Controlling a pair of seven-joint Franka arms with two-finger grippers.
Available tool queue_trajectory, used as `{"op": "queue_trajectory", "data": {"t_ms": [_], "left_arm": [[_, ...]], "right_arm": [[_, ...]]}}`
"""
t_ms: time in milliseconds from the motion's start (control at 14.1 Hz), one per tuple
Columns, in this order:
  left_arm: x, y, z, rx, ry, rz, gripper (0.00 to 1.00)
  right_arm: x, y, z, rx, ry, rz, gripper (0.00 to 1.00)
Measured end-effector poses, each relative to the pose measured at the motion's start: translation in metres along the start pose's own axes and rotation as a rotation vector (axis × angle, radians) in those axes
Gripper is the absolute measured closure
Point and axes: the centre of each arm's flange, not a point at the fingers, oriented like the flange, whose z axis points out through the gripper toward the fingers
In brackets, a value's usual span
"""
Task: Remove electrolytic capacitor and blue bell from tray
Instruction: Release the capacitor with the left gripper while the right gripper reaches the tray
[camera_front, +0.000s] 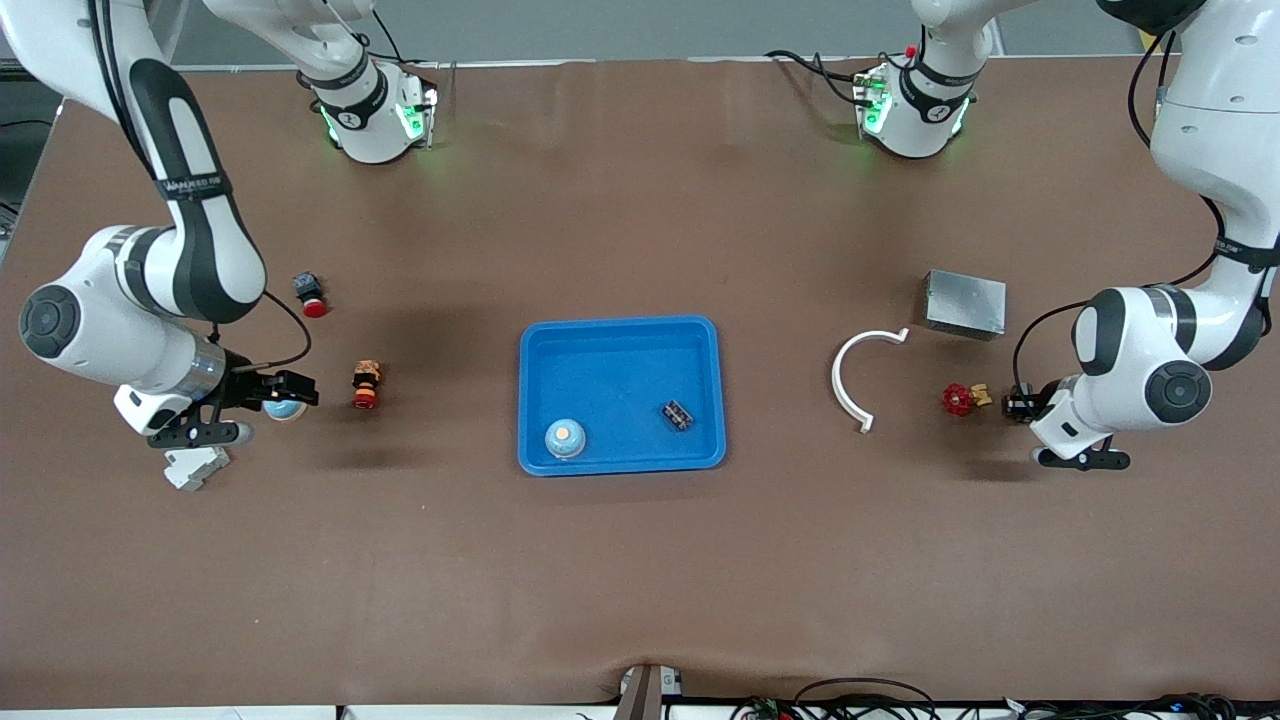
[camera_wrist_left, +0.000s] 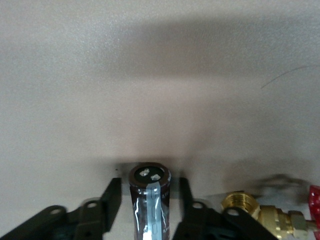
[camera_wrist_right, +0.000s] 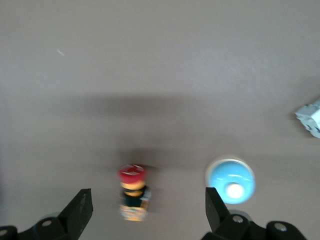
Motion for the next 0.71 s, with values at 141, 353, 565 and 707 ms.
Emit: {"op": "queue_trajectory", "data": {"t_ms": [141, 353, 565, 707], "left_arm": [[0.000, 0.000, 0.001, -0.001, -0.001, -0.001, 0.20], [0.001, -0.007, 0.000, -0.002, 0.003, -0.011, 0.00], [0.001, -0.016, -0.003, -0.002, 0.010, -0.026, 0.00], [0.003, -0.020, -0.011, 0.001, 0.023, -0.032, 0.00]], "right_arm": [[0.007, -0.055, -0.008, 0.002, 0.021, 0.057, 0.00], [0.008, -0.150, -0.013, 0.013, 0.046, 0.137, 0.00], [0.009, -0.220, -0.001, 0.003, 0.054, 0.206, 0.00], [0.013, -0.251, 0.016, -0.027, 0.062, 0.246, 0.00]]}}
